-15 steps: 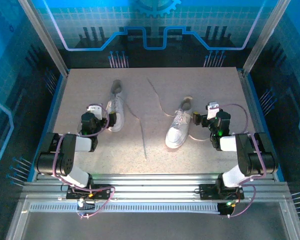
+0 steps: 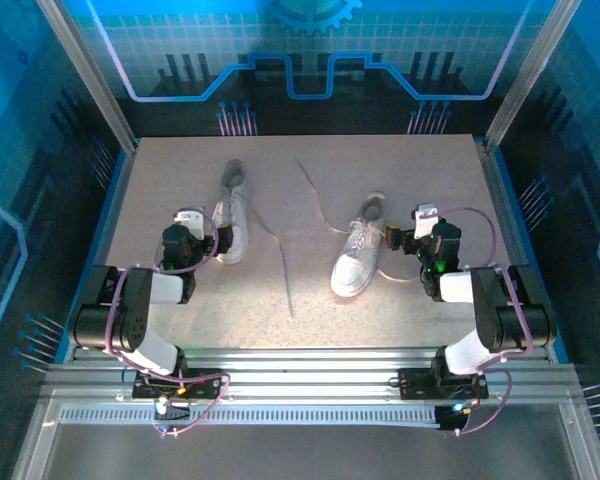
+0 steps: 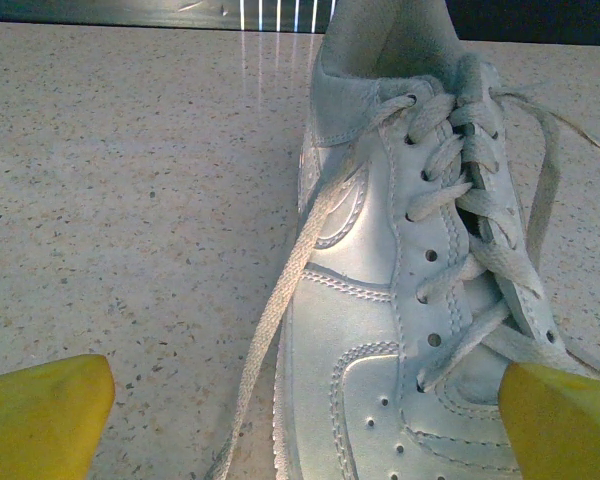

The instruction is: Tie the shoes

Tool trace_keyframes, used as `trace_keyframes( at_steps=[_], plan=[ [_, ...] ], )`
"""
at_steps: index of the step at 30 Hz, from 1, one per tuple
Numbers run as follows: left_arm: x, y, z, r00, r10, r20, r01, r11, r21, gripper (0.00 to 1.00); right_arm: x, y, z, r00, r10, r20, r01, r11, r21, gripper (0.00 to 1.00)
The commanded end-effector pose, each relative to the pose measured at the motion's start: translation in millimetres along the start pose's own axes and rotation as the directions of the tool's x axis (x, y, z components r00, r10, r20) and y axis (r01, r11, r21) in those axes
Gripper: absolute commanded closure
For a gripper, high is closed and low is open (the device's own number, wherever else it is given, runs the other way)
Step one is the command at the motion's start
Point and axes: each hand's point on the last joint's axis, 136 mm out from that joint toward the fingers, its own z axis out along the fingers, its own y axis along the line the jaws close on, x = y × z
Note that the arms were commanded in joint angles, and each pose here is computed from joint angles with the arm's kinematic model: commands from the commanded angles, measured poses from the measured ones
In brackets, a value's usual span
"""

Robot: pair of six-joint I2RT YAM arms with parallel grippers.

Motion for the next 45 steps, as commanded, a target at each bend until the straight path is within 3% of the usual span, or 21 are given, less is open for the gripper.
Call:
trace_keyframes(
  at_steps=[1, 20, 26, 31, 37, 42, 45],
  plan=[
    [-11.2, -0.1, 2.6, 0.999, -0.012, 0.034, 0.012, 1.0, -0.001, 0.01, -7.8, 5.1, 2.5, 1.0, -0.019, 0.021, 0.019, 1.0, -0.012, 0.0],
    [-11.1, -0.1, 2.6, 0.999, -0.013, 0.034, 0.013, 1.0, -0.001, 0.0, -8.1, 4.5, 1.2, 0.999, -0.017, 0.027, 0.018, 1.0, -0.007, 0.0],
    [-14.7, -5.9, -3.6, 0.999, -0.003, 0.052, 0.001, 1.0, 0.03, 0.01, -28.7, -0.1, -12.7, 0.998, -0.017, 0.054, 0.016, 1.0, 0.026, 0.0],
    [-38.4, -4.5, -17.4, 0.999, -0.009, 0.046, 0.009, 1.0, 0.006, 0.01, -60.3, 14.8, -14.6, 0.997, 0.001, -0.079, -0.002, 1.0, -0.012, 0.08],
    [-64.1, -25.4, -24.5, 0.996, -0.084, -0.041, 0.086, 0.995, 0.057, 0.05, -88.0, 71.8, -2.9, 0.963, -0.094, -0.254, 0.064, 0.991, -0.121, 0.23],
    [-60.2, -52.1, -20.2, 0.977, -0.066, -0.204, 0.086, 0.992, 0.091, 0.1, -70.0, 100.2, 17.0, 0.85, -0.038, -0.526, -0.013, 0.996, -0.092, 0.21],
    [-56.7, -60.8, -21.0, 0.96, -0.076, -0.27, 0.108, 0.989, 0.105, 0.12, -59.4, 113.2, 22.2, 0.813, -0.025, -0.581, -0.016, 0.998, -0.066, 0.24]
  ],
)
